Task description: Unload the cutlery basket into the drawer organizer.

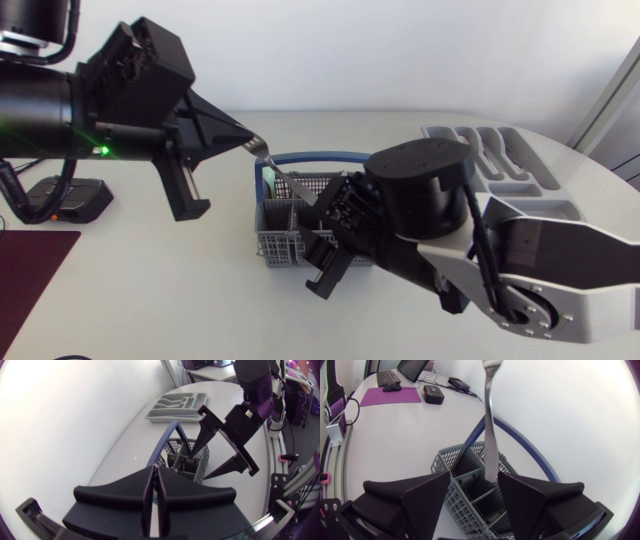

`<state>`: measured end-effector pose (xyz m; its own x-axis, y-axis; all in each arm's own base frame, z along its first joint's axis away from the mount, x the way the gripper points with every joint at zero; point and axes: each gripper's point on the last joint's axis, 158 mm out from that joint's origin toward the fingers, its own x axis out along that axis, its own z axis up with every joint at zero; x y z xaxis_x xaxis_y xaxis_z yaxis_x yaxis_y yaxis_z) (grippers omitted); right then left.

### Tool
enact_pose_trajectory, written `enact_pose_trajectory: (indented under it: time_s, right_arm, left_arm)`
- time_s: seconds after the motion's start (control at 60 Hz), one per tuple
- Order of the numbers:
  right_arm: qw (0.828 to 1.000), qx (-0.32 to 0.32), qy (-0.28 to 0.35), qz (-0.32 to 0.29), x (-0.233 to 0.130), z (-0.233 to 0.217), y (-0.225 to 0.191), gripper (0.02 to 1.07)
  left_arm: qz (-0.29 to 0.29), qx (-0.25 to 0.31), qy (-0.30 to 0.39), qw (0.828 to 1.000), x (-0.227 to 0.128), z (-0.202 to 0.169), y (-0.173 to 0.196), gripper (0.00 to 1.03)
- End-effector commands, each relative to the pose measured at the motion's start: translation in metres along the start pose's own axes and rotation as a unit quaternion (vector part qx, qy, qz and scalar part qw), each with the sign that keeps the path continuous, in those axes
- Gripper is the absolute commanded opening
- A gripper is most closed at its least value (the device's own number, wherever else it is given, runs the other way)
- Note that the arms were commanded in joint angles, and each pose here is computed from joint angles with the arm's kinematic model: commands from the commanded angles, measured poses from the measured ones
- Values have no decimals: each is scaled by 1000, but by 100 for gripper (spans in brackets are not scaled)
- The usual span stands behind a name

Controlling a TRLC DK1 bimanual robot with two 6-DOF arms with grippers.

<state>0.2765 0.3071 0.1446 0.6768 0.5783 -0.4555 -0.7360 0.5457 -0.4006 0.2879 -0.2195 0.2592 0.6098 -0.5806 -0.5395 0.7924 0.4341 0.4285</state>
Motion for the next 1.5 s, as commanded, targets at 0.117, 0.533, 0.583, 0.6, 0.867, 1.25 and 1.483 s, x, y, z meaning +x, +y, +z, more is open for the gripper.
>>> enact_pose_trajectory:
  time_s: [0.117,0.533,0.583,0.6,0.867,1.25,1.483]
  right_arm:
    - [998,-19,-45,-28,-9,41,-13,72]
    - [998,-45,-41,19,-3,51,8,65]
    - [997,-46,-40,39,-4,50,16,61]
    - [997,-47,-39,44,-4,49,18,60]
    - [992,-54,-11,116,-9,32,48,33]
    - [987,-50,11,150,-5,13,65,8]
    - [987,-44,11,157,-8,13,66,8]
  left_arm:
    - [14,-62,-20,998,-10,1,3,4]
    - [-48,17,-44,998,-21,-12,-43,4]
    - [-58,23,-44,997,-22,-13,-46,4]
    - [-62,26,-44,997,-23,-14,-47,4]
    - [-69,47,-42,996,-24,-23,-45,4]
    - [-84,43,-42,995,-25,-24,-50,4]
    - [-65,9,-45,997,-24,-22,-35,73]
